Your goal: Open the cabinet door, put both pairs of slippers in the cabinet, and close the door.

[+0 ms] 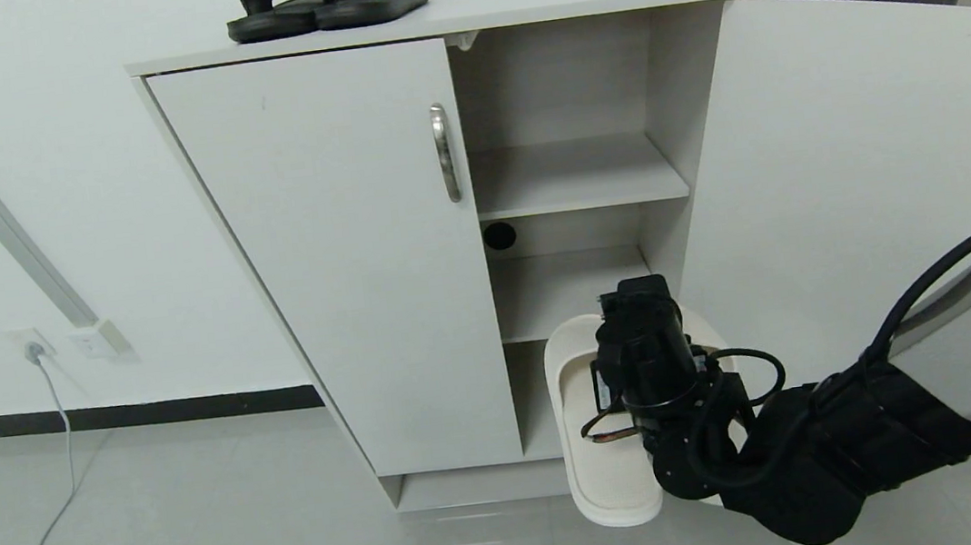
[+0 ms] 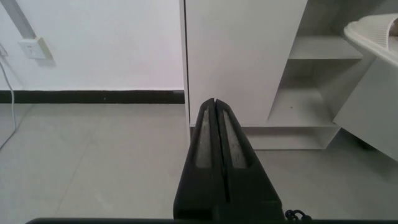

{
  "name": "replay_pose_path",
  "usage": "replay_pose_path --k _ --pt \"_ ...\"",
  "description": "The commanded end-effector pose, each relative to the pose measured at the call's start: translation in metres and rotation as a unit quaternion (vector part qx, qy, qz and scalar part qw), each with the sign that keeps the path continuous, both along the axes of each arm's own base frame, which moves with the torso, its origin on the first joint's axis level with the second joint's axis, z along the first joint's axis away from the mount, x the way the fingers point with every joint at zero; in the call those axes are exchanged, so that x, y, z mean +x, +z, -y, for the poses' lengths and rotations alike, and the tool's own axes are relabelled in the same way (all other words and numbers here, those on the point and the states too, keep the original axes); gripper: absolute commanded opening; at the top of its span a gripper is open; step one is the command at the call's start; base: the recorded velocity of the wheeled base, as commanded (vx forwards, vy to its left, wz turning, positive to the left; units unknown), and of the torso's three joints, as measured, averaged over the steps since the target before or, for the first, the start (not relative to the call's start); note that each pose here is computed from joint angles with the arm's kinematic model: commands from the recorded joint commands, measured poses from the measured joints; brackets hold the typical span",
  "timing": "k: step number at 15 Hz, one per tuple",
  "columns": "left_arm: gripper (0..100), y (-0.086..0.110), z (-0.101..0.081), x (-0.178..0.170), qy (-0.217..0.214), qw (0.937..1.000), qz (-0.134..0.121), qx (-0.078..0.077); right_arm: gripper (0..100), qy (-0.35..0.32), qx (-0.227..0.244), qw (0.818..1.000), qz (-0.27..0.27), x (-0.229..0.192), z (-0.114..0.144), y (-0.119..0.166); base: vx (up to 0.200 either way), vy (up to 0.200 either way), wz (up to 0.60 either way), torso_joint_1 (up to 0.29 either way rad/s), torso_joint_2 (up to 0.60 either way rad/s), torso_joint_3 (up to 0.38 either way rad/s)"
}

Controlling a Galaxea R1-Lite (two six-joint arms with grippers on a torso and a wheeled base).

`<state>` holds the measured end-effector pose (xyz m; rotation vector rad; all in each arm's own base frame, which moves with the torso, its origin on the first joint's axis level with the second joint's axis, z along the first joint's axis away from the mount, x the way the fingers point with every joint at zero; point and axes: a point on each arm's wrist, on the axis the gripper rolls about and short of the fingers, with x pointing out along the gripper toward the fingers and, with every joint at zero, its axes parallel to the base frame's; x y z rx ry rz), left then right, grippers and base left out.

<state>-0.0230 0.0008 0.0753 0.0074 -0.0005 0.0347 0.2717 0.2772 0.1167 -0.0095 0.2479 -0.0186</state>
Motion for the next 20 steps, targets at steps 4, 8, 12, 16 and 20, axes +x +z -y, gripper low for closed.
replay_pose_path --k 4,8,12,16,20 --pt "0 0.0 0.0 0.0 0.0 1.0 -0.001 0.0 0 0.001 -0.004 1.0 -0.004 0.002 -0.001 -0.005 0.0 0.0 0.0 0.0 0.0 0.0" --pt "0 0.0 0.0 0.0 0.0 1.0 -0.001 0.001 0 0.002 -0.005 1.0 -0.004 0.002 -0.001 -0.005 0.0 0.0 0.0 0.0 0.0 0.0" --pt "0 0.0 0.0 0.0 -0.001 1.0 -0.001 0.001 0 0.002 -0.01 1.0 -0.007 0.003 -0.002 -0.009 0.0 0.0 0.0 0.002 0.0 -0.163" --pt "0 0.0 0.0 0.0 -0.001 1.0 -0.001 0.002 0 0.002 -0.013 1.0 -0.004 0.009 -0.005 -0.009 0.0 0.0 0.0 0.001 0.0 -0.192" --pt "0 0.0 0.0 0.0 -0.001 1.0 -0.001 0.002 0 0.001 -0.005 1.0 0.001 0.014 -0.006 -0.008 0.0 0.0 0.0 0.007 0.0 -0.195"
